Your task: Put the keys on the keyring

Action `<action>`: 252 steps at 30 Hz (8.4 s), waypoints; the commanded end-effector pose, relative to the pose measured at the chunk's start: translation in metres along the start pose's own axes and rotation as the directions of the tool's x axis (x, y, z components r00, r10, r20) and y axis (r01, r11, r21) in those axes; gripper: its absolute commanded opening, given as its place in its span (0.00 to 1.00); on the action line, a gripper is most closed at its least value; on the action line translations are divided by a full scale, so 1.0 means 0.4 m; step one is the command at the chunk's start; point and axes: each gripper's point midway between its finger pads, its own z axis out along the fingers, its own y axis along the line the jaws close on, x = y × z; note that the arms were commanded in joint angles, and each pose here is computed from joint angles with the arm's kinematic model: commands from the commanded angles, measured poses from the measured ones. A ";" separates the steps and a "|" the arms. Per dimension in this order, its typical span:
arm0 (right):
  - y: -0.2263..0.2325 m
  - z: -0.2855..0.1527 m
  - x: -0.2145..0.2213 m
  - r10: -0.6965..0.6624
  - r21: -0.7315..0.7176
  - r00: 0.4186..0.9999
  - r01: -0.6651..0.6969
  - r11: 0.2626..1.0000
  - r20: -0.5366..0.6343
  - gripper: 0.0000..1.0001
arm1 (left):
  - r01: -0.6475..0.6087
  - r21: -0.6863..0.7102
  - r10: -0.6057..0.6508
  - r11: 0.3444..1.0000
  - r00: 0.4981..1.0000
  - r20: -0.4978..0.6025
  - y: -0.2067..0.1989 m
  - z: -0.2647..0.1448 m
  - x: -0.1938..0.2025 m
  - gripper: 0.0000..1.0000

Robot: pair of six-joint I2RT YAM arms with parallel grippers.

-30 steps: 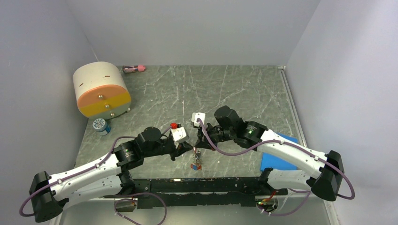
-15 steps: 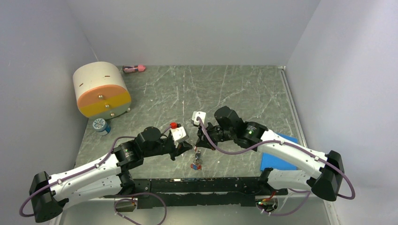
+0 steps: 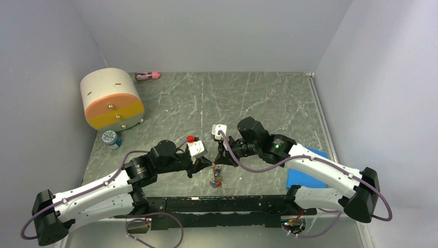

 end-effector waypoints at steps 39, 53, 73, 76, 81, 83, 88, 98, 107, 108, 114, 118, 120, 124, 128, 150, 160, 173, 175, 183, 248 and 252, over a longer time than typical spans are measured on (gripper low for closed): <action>-0.071 -0.004 -0.001 -0.003 0.165 1.000 0.005 0.986 -0.013 0.00 | -0.005 0.038 0.003 0.999 0.998 0.066 -0.024 -0.012 -0.055 0.03; -0.074 -0.003 0.001 0.004 0.172 1.000 -0.003 0.985 -0.002 0.15 | -0.014 0.046 0.010 0.999 0.995 0.098 -0.029 -0.017 -0.064 0.02; -0.099 -0.099 -0.095 -0.122 0.346 0.944 0.009 0.938 0.308 0.89 | -0.041 0.059 0.035 0.997 0.993 0.110 -0.034 -0.020 -0.058 0.02; -0.067 -0.100 -0.099 -0.203 0.305 0.913 0.092 0.948 0.354 0.90 | -0.069 0.072 0.057 0.995 0.987 0.148 -0.040 -0.021 -0.068 0.03; -0.020 -0.112 -0.105 -0.334 0.285 0.822 0.219 0.933 0.461 0.90 | -0.128 0.101 0.103 0.987 0.970 0.220 -0.056 -0.026 -0.074 0.03; -0.006 -0.114 -0.107 -0.364 0.280 0.788 0.251 0.926 0.496 0.88 | -0.168 0.109 0.137 0.980 0.959 0.250 -0.062 -0.028 -0.074 0.03; 0.058 -0.108 -0.109 -0.411 0.188 0.735 0.370 0.910 0.540 0.76 | -0.220 0.122 0.174 0.968 0.934 0.311 -0.075 -0.036 -0.085 0.03; 0.104 -0.060 -0.103 -0.352 0.019 0.756 0.410 0.912 0.551 0.42 | -0.236 0.150 0.178 0.960 0.930 0.322 -0.088 -0.033 -0.090 0.03; 0.069 -0.043 -0.077 -0.339 0.062 0.787 0.360 0.931 0.515 0.29 | -0.239 0.155 0.177 0.959 0.926 0.335 -0.093 -0.040 -0.095 0.03; 0.064 -0.043 -0.074 -0.338 0.074 0.789 0.352 0.933 0.513 0.28 | -0.239 0.156 0.176 0.958 0.926 0.333 -0.093 -0.040 -0.093 0.03; 0.061 -0.038 -0.061 -0.336 0.073 0.794 0.348 0.935 0.507 0.26 | -0.243 0.165 0.175 0.956 0.923 0.342 -0.099 -0.043 -0.096 0.02; 0.063 -0.022 -0.048 -0.327 0.041 0.811 0.352 0.935 0.485 0.26 | -0.247 0.170 0.177 0.954 0.922 0.344 -0.101 -0.044 -0.100 0.03; 0.064 -0.016 -0.043 -0.324 0.029 0.818 0.354 0.935 0.475 0.26 | -0.248 0.170 0.178 0.954 0.922 0.344 -0.101 -0.044 -0.099 0.03; 0.063 -0.011 -0.034 -0.324 0.022 0.824 0.354 0.935 0.464 0.26 | -0.251 0.171 0.180 0.953 0.919 0.350 -0.104 -0.048 -0.103 0.03; 0.059 -0.016 -0.034 -0.332 0.041 0.820 0.355 0.934 0.466 0.08 | -0.252 0.168 0.182 0.953 0.920 0.348 -0.102 -0.048 -0.099 0.03; -0.012 -0.004 -0.003 -0.203 0.038 0.973 0.200 0.979 0.108 0.00 | -0.242 -0.034 0.244 0.970 0.964 0.106 0.007 -0.063 -0.056 0.44; -0.022 -0.009 0.021 -0.175 0.004 0.982 0.176 0.984 -0.065 0.00 | -0.343 -0.021 0.343 0.939 0.934 0.095 0.017 -0.032 -0.053 0.45; 0.008 -0.004 -0.021 -0.219 -0.056 0.975 0.221 0.974 0.032 0.00 | -0.383 0.053 0.373 0.922 0.917 0.139 -0.011 0.002 -0.075 0.40; 0.013 -0.002 -0.027 -0.220 -0.066 0.975 0.222 0.973 0.041 0.00 | -0.376 0.061 0.365 0.925 0.921 0.137 -0.012 0.010 -0.074 0.39; 0.019 0.002 -0.053 -0.227 -0.085 0.972 0.232 0.969 0.068 0.00 | -0.356 0.052 0.345 0.933 0.926 0.153 -0.010 0.018 -0.086 0.37; -0.002 0.009 -0.057 -0.231 -0.059 0.973 0.232 0.971 0.029 0.00 | -0.349 0.094 0.350 0.932 0.937 0.012 -0.006 0.008 -0.059 0.03; -0.007 0.008 -0.063 -0.226 -0.040 0.973 0.227 0.973 0.038 0.25 | -0.327 0.083 0.327 0.941 0.945 0.020 -0.005 0.010 -0.059 0.02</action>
